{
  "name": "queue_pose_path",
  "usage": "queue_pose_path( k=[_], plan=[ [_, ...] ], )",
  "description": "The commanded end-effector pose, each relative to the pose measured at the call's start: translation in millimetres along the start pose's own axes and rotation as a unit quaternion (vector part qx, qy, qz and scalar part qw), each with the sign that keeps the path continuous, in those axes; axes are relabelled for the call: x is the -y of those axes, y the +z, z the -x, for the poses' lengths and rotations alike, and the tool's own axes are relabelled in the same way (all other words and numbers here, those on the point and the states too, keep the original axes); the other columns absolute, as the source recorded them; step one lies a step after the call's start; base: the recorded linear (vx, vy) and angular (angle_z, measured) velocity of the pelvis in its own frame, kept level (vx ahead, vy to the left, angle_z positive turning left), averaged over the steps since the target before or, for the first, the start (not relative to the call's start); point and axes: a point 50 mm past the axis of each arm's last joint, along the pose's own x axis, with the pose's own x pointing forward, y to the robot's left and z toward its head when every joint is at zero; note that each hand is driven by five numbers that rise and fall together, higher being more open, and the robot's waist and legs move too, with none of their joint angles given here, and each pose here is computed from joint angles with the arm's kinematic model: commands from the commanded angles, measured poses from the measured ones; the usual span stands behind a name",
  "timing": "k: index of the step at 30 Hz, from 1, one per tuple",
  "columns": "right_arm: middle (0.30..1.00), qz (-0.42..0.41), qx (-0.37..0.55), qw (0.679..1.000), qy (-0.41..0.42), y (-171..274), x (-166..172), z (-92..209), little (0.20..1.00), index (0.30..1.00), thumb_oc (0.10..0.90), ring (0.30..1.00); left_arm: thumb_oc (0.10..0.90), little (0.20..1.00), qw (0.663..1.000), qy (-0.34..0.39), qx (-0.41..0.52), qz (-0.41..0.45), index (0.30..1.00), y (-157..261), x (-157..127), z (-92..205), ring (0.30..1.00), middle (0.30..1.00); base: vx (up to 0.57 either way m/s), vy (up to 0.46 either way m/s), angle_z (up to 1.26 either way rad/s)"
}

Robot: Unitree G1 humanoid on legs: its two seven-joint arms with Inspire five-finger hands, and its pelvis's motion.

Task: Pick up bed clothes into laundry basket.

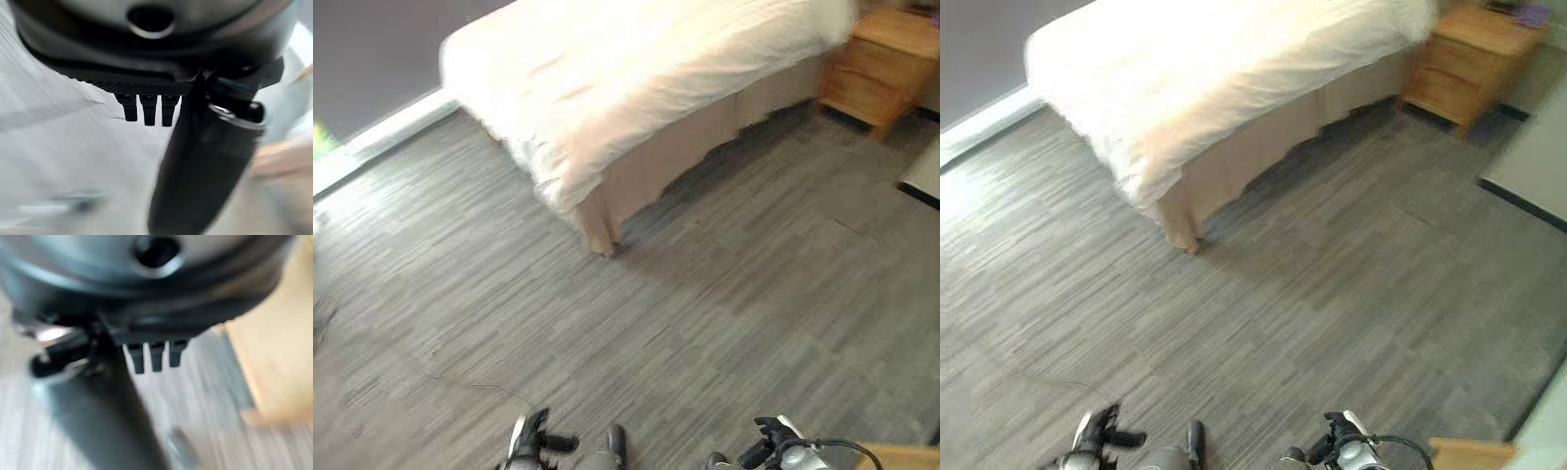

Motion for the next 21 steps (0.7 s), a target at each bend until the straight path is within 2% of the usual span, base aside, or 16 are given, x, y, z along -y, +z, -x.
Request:
queue_pose_path(
  k=[1, 2, 4, 6, 7, 8, 9, 11, 12, 15, 18, 21],
  plan=[
    [0.900, -0.042, 0.098, 0.991, -0.079, 56.9, 49.0, -1.7, 0.900, 0.900, 0.800, 0.900, 0.800, 0.900, 0.992, 0.052, 0.116, 0.005, 0.900, 51.4, -35.7, -9.4, 0.900, 0.900, -0.06, 0.142, 0.71],
    [0.900, -0.054, 0.154, 0.981, -0.109, 83.4, 71.0, 4.1, 0.900, 0.900, 0.800, 0.900, 0.800, 0.900, 0.979, 0.050, 0.197, 0.003, 0.900, 91.7, -38.8, -8.4, 0.900, 0.900, -0.07, 0.193, 0.59],
    [0.900, -0.072, 0.235, 0.960, -0.133, 117.0, 90.5, 17.9, 0.900, 0.900, 0.800, 0.900, 0.800, 0.900, 0.960, 0.045, 0.276, -0.003, 0.900, 130.6, -40.7, -2.0, 0.900, 0.900, -0.04, 0.217, 0.64],
    [0.900, -0.077, 0.292, 0.944, -0.137, 139.5, 95.5, 30.0, 0.900, 0.900, 0.800, 0.900, 0.800, 0.900, 0.943, 0.043, 0.330, -0.010, 0.900, 155.2, -44.9, 6.5, 0.900, 0.900, -0.01, 0.144, 0.39],
    [0.900, -0.077, 0.291, 0.944, -0.137, 139.5, 95.5, 30.0, 0.900, 0.900, 0.800, 0.900, 0.800, 0.900, 0.943, 0.043, 0.330, -0.010, 0.900, 155.2, -44.9, 6.5, 0.900, 0.900, -0.01, 0.185, 0.35],
    [0.900, -0.089, 0.365, 0.913, -0.160, 166.2, 109.2, 51.7, 0.900, 0.900, 0.800, 0.900, 0.800, 0.900, 0.912, 0.031, 0.409, -0.008, 0.900, 191.3, -43.3, 23.1, 0.900, 0.900, -0.01, 0.120, 0.40],
    [0.900, -0.090, 0.365, 0.913, -0.160, 165.9, 109.1, 51.8, 0.900, 0.900, 0.800, 0.900, 0.800, 0.900, 0.912, 0.031, 0.409, -0.008, 0.900, 191.4, -43.3, 23.3, 0.900, 0.900, -0.05, 0.114, 0.70],
    [0.900, -0.130, 0.414, 0.884, -0.171, 172.4, 111.8, 69.7, 0.900, 0.900, 0.800, 0.900, 0.800, 0.900, 0.895, 0.026, 0.445, -0.012, 0.900, 207.3, -38.5, 33.5, 0.900, 0.900, -0.03, -0.029, 0.60],
    [0.900, -0.130, 0.414, 0.885, -0.171, 171.8, 111.6, 69.7, 0.900, 0.900, 0.800, 0.900, 0.800, 0.900, 0.895, 0.025, 0.445, -0.012, 0.900, 207.2, -38.3, 33.6, 0.900, 0.900, 0.11, -0.045, 0.57],
    [0.900, -0.184, 0.425, 0.866, -0.189, 145.6, 115.8, 79.1, 0.900, 0.900, 0.800, 0.900, 0.800, 0.900, 0.886, -0.001, 0.462, -0.033, 0.900, 212.1, -33.3, 41.8, 0.900, 0.900, 0.11, -0.032, 1.24],
    [0.900, -0.204, 0.439, 0.857, -0.179, 142.8, 112.0, 84.3, 0.900, 0.900, 0.800, 0.900, 0.800, 0.900, 0.891, 0.003, 0.451, -0.048, 0.900, 203.8, -39.6, 41.1, 0.900, 0.900, 0.07, -0.097, 0.91],
    [0.900, -0.194, 0.464, 0.851, -0.152, 151.0, 98.7, 90.8, 0.900, 0.900, 0.800, 0.900, 0.800, 0.900, 0.912, 0.028, 0.405, -0.051, 0.900, 175.2, -54.2, 36.4, 0.900, 0.900, 0.02, -0.095, 0.15]
  ],
)
